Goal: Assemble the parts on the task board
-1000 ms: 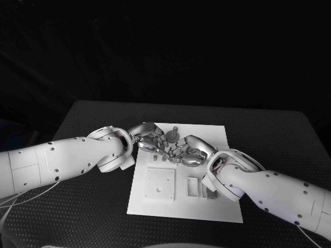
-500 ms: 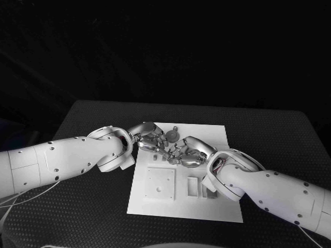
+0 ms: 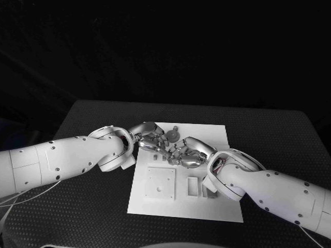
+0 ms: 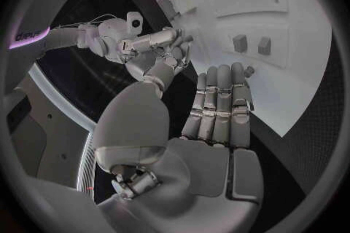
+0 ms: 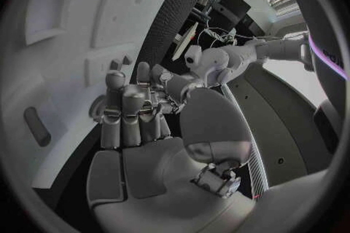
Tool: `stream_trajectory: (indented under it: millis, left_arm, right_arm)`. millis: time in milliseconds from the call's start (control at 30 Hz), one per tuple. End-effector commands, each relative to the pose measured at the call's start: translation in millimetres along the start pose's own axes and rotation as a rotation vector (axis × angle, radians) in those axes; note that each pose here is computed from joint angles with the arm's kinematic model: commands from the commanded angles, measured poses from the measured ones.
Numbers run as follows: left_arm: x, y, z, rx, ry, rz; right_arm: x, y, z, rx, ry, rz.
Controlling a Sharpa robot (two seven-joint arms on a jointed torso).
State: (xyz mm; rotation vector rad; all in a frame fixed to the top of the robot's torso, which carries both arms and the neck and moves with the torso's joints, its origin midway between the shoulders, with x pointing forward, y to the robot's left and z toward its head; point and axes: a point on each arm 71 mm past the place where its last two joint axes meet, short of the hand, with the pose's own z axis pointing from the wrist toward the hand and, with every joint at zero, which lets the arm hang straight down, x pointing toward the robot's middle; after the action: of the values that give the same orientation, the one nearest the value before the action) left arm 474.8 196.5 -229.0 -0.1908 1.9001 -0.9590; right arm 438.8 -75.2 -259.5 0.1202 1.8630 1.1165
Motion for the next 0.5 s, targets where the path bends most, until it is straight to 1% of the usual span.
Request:
stream_trajectory:
  millis: [33, 500]
  left_arm:
    - [0.8, -1.7, 0.6, 0.005, 0.005, -0.009]
    - [0.5, -1.0, 0.3, 0.001, 0.006, -0.009]
  right_arm:
    - [3.2, 2.5, 0.0, -0.025, 0.038, 0.007]
    - [3.5, 2.2, -0.2, -0.030, 0.051, 0.007]
